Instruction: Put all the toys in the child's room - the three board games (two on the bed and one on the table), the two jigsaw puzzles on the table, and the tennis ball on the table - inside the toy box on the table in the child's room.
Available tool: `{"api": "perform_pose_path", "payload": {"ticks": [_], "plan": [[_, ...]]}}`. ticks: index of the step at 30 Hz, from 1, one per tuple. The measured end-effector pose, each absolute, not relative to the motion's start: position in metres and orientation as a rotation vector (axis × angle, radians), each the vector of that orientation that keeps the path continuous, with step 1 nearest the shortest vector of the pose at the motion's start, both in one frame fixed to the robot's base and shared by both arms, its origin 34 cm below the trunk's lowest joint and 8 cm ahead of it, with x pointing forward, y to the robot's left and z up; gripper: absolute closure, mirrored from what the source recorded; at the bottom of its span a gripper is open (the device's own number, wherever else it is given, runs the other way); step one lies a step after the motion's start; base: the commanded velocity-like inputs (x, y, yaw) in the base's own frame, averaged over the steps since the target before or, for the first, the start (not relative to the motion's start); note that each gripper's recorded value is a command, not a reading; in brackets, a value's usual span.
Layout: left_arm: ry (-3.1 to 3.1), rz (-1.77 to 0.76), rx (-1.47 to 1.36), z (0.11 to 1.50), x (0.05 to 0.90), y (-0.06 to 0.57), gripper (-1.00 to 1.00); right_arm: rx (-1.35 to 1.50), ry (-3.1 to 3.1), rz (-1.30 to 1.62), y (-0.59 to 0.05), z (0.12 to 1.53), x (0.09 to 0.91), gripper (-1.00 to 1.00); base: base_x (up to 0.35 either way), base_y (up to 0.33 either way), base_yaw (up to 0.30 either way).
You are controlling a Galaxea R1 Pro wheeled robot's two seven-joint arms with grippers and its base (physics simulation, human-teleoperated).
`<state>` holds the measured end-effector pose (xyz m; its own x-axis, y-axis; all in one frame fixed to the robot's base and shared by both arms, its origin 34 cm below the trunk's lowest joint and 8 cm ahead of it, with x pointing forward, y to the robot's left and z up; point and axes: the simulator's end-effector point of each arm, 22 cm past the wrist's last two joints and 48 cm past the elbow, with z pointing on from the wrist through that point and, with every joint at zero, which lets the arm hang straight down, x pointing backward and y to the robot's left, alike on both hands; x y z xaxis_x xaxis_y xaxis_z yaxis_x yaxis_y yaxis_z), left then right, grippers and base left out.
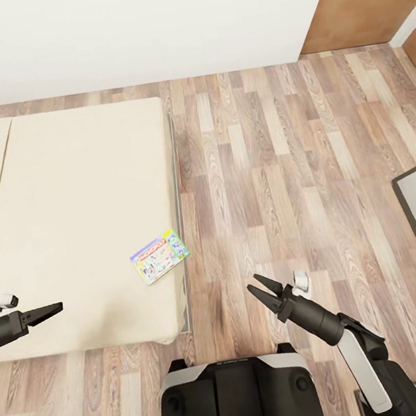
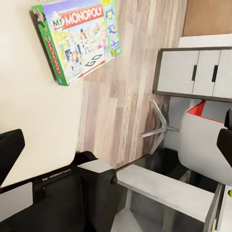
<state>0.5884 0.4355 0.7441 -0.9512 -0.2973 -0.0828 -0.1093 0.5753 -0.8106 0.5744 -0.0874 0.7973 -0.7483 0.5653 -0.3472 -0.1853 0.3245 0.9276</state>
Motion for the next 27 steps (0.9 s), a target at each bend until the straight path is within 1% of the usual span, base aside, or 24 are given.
{"api": "perform_pose_path", "payload": {"ticks": [27], "plan": [[2.553, -1.318, -0.31, 0.764, 0.6, 0.431, -1.0, 0.295, 1.905, 1.474, -0.088, 0.819, 0.583, -1.0, 0.0, 0.0, 0.0]]}}
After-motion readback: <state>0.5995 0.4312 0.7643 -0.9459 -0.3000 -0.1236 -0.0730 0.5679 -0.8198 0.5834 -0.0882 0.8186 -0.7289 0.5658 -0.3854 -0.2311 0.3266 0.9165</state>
